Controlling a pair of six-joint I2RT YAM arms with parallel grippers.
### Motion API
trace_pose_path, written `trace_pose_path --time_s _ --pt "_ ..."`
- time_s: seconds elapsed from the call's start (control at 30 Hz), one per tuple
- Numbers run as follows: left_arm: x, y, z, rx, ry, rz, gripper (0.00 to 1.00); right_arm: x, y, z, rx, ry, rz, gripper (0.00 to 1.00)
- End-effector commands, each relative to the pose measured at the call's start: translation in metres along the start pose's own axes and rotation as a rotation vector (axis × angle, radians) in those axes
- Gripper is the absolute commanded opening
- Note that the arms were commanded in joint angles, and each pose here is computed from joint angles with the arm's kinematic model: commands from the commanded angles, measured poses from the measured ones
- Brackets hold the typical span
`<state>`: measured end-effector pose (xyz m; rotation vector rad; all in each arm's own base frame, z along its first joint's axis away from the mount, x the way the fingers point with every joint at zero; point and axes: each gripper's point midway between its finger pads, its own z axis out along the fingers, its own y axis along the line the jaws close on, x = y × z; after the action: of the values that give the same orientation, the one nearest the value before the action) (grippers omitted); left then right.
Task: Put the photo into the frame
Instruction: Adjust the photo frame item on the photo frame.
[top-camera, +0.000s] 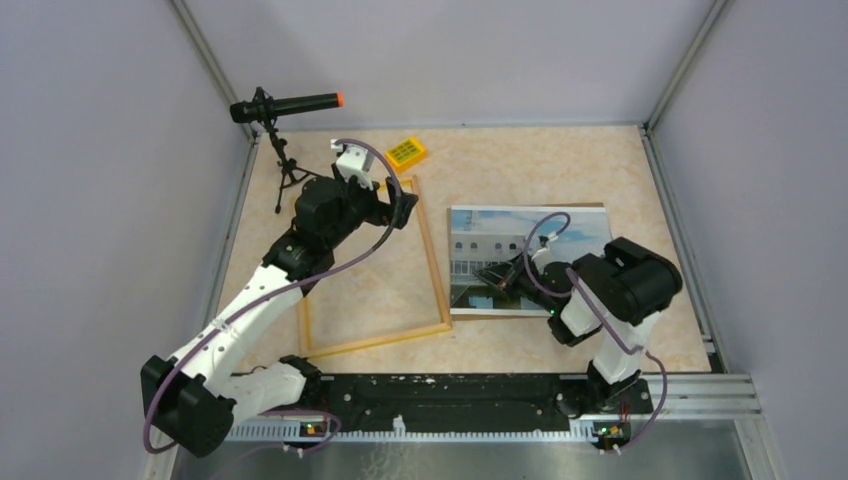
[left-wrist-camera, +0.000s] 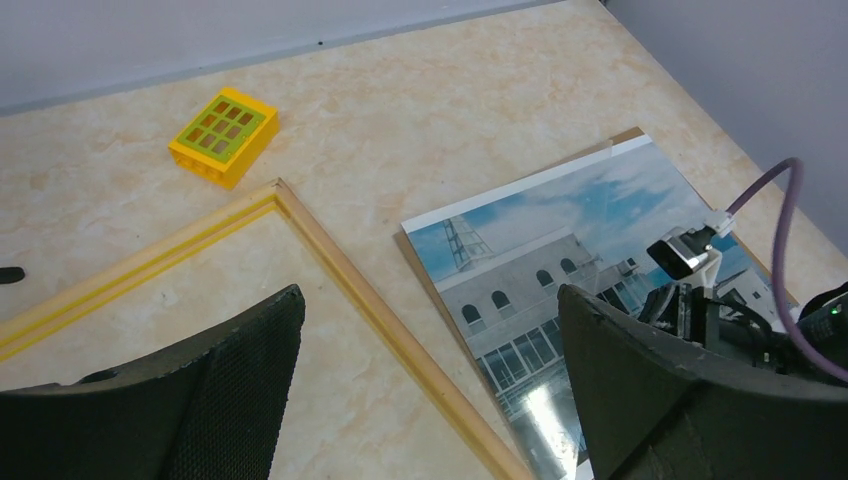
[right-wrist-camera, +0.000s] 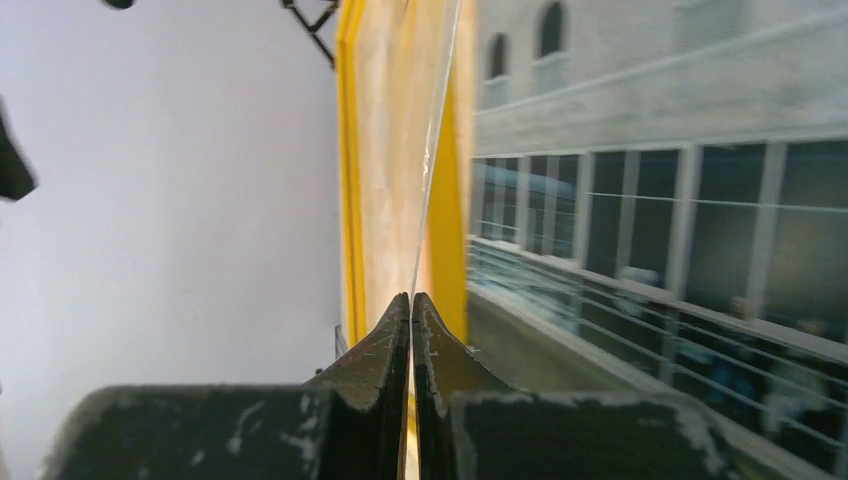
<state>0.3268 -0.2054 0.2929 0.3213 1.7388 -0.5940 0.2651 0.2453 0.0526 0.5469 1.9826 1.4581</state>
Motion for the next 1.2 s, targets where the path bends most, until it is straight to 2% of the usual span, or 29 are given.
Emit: trace_pose_path --time_s 0.0,0.2,0.37,0.43,0.5,0.7,0.9,1.0,1.1,1.13,1.17 --pt "-0.03 -0.004 -0.005 0.011 -0.087 0.011 0.99 0.006 0.022 -0.014 -0.047 0.074 -0.08 0.0" --pt "-0.031 -0.003 -0.008 0.0 -0.102 0.009 0.99 0.037 0.041 -0.023 -0.069 0.372 -0.114 0.0" --pt "-0.029 -0.007 -0.006 0.026 -0.088 0.001 0.99 0.039 0.055 -0.041 -0.098 0.508 -0.132 0.0" --pt "-0.029 -0.007 -0.006 0.024 -0.088 0.003 0.99 0.043 0.051 -0.047 -0.074 0.615 -0.146 0.0" --pt "-0.029 -0.007 -0.005 0.021 -0.089 0.005 0.99 0.042 0.053 -0.052 -0.089 0.664 -0.166 0.0" --pt "-0.027 -0.004 -0.003 0.01 -0.082 0.009 0.99 0.034 0.059 -0.046 -0.154 0.733 -0.217 0.0" --pt "-0.026 -0.007 -0.003 0.027 -0.076 0.004 0.99 0.026 0.026 -0.024 -0.04 0.784 -0.26 0.0" --pt "-0.026 -0.007 -0.003 0.026 -0.075 0.004 0.99 0.006 0.016 -0.005 0.042 0.711 -0.275 0.01" --pt "-0.026 -0.006 -0.003 0.019 -0.078 0.005 0.99 -0.012 0.022 0.013 0.055 0.61 -0.263 0.07" --pt "-0.026 -0.005 -0.003 0.016 -0.078 0.005 0.99 -0.016 0.026 0.019 0.05 0.595 -0.265 0.12" --pt "-0.026 -0.005 -0.004 0.016 -0.079 0.005 0.99 -0.02 0.027 0.024 0.05 0.589 -0.265 0.21"
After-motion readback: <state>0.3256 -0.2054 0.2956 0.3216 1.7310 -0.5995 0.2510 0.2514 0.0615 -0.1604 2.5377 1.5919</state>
